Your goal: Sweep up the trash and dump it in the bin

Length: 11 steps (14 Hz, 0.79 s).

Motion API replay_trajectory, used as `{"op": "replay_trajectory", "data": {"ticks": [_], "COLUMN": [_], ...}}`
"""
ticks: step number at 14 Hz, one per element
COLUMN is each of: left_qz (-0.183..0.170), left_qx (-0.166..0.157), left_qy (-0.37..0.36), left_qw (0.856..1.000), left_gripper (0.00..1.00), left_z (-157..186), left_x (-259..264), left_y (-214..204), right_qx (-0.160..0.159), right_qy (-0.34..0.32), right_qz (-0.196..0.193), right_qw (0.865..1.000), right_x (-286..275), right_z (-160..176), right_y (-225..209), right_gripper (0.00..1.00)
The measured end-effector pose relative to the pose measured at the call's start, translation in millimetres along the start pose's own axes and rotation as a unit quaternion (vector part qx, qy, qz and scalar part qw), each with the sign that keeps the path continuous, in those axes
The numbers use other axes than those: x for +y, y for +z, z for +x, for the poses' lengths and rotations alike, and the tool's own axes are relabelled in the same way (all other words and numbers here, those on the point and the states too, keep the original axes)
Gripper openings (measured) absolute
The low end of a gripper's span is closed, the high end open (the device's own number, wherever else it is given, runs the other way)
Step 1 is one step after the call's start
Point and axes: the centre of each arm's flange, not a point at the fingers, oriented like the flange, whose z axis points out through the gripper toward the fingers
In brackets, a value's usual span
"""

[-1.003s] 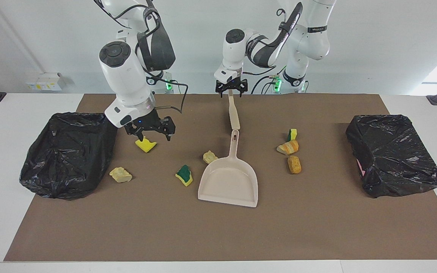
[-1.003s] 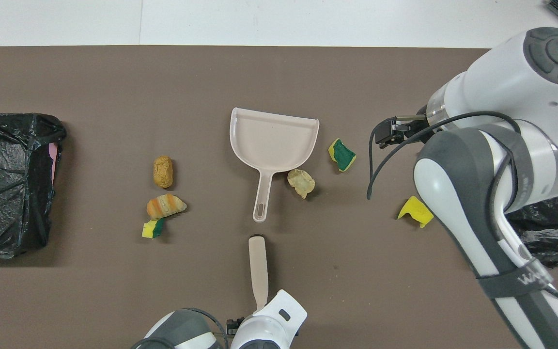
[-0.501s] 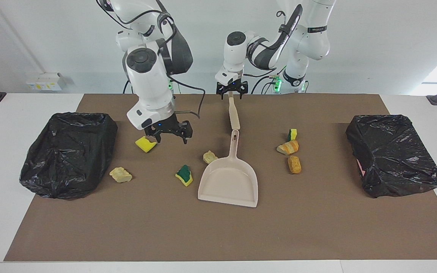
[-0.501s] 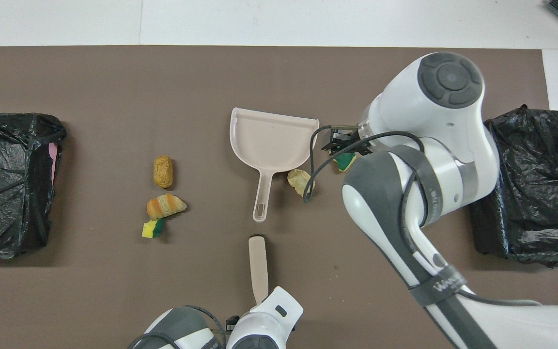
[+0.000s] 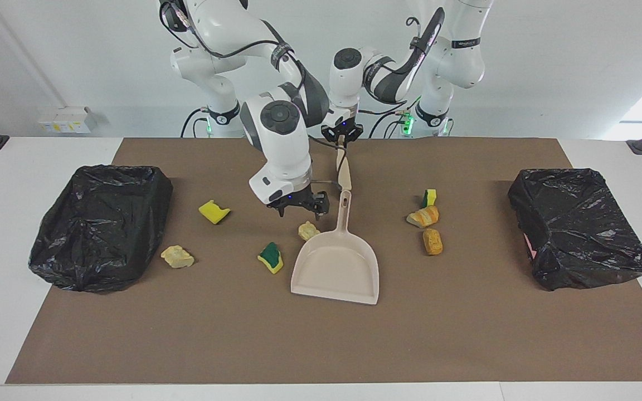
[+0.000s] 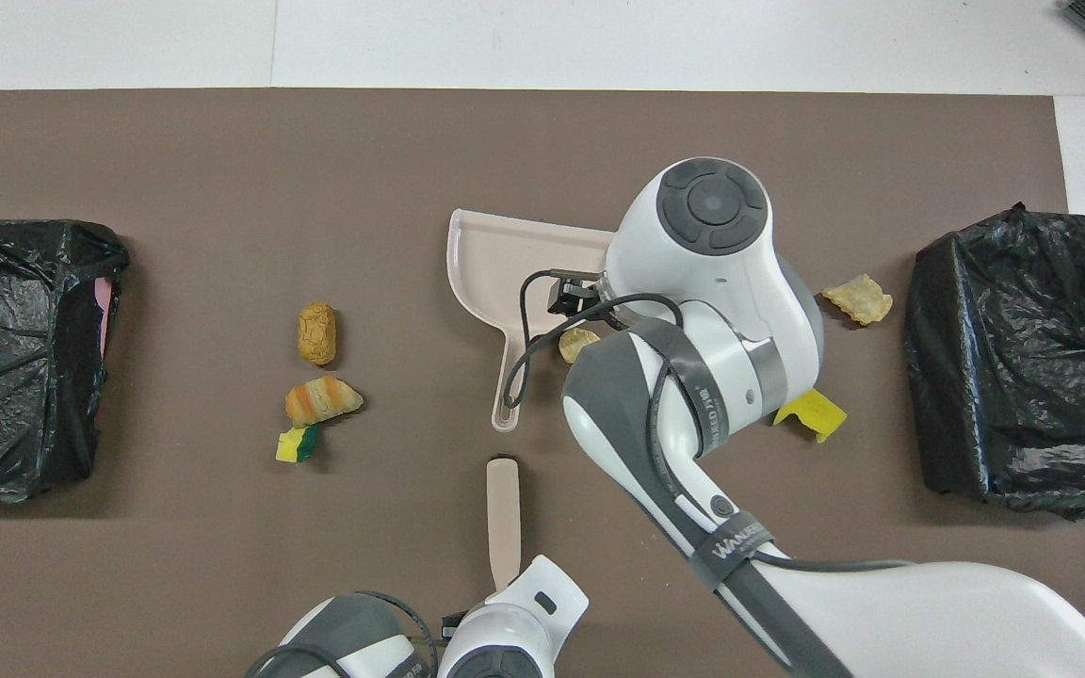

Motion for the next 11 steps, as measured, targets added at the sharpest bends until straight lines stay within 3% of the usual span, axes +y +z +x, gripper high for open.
{"op": "replay_trajectory", "data": {"ticks": [7, 11], "left_qz": [0.024, 0.004], "left_qx": [-0.05, -0.059], "left_qy": [0.013, 0.016], "left_qw": [0.998, 0.998], "left_gripper": [0.25, 0.25], "left_z": [52, 83], "left_x": [-67, -144], "left_y": [-40, -80], "right_qx": [-0.001, 0.006], "right_qy": [-0.008, -0.009], "right_qz": [0.001, 0.009], "right_qw": [1.0, 1.0], "right_x": [-56, -62], "right_z": [-39, -40], "right_y": [24, 29], "right_gripper": [1.0, 1.0]}}
